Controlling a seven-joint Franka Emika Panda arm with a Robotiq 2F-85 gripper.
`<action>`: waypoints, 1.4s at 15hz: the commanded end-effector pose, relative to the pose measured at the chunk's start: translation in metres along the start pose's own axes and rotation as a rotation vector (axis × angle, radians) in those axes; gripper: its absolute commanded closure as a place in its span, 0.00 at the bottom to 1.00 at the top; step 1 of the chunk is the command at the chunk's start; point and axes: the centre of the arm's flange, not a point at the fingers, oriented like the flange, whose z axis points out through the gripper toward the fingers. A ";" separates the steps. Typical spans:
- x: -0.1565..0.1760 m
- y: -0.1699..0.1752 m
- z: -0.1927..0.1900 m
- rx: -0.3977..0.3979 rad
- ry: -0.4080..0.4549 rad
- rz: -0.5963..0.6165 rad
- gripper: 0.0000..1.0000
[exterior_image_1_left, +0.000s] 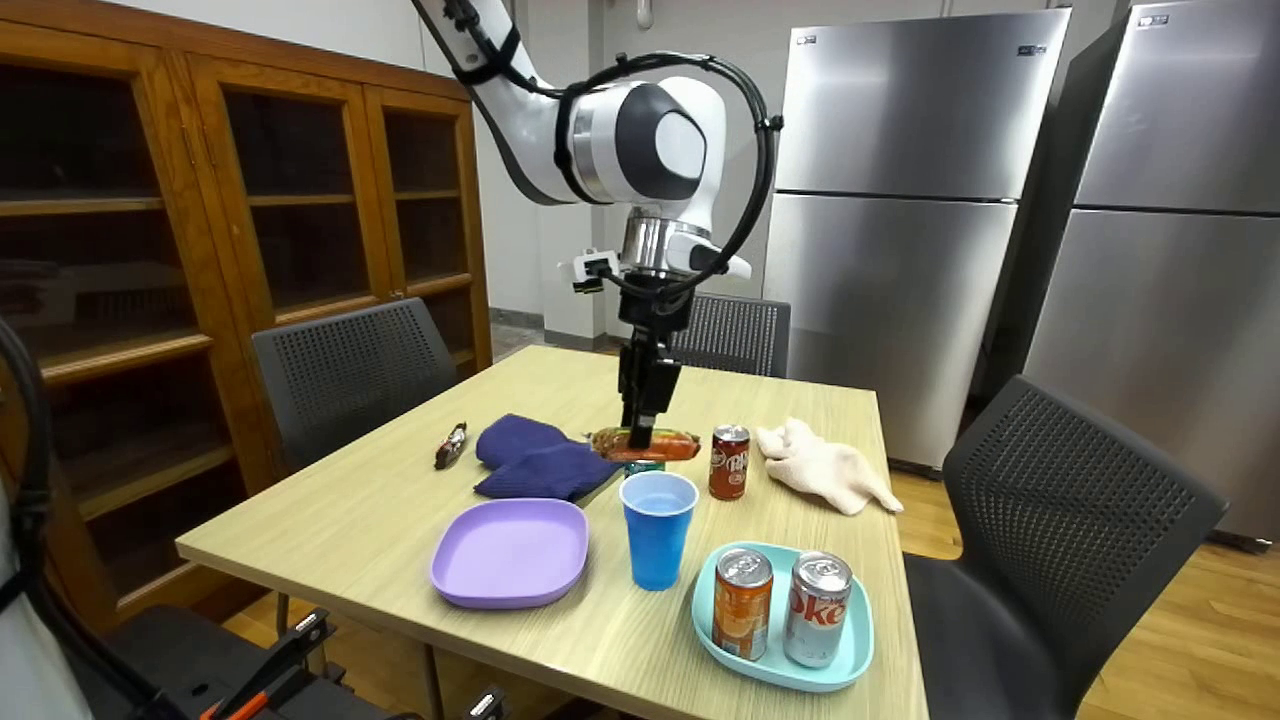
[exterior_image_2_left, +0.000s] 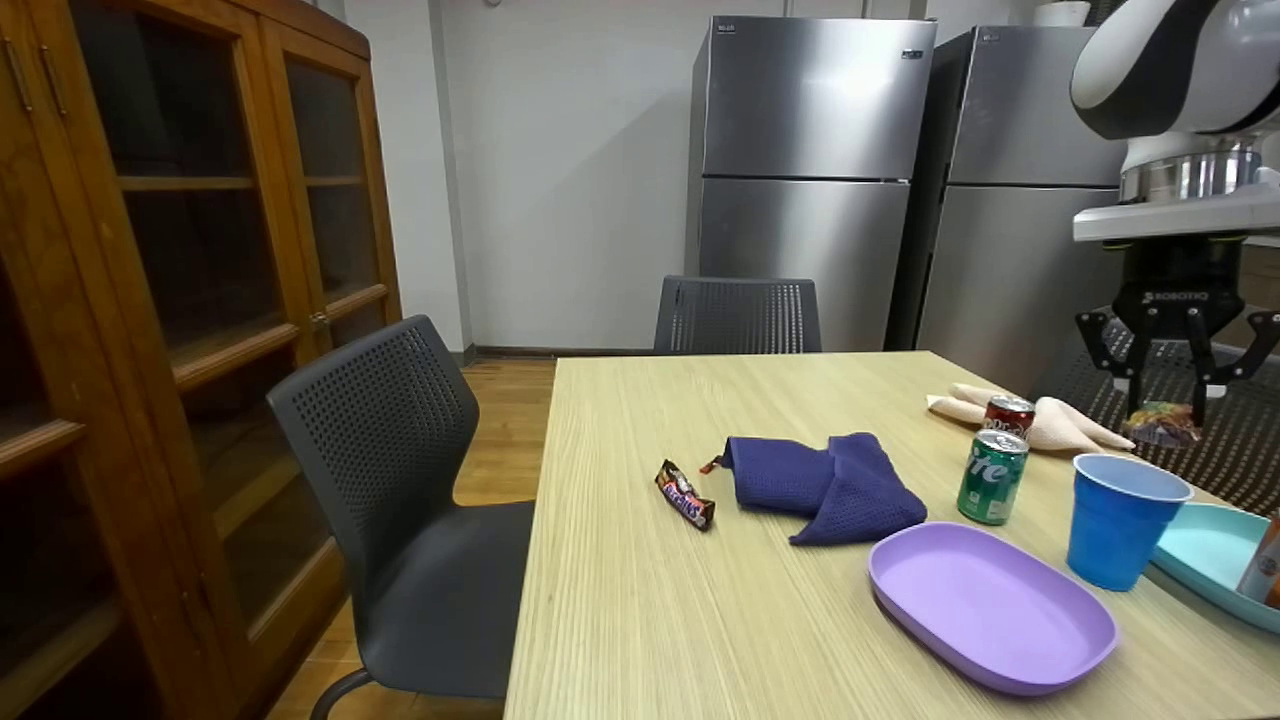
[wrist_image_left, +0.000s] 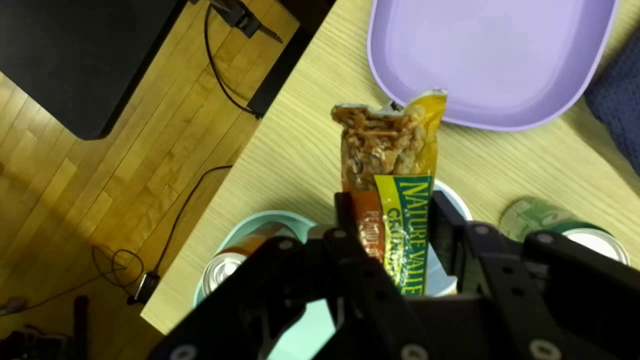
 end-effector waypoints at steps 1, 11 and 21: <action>-0.053 -0.001 0.010 0.025 -0.002 0.033 0.85; -0.105 -0.031 0.061 0.037 -0.041 0.094 0.85; -0.110 -0.048 0.115 0.115 -0.005 0.115 0.85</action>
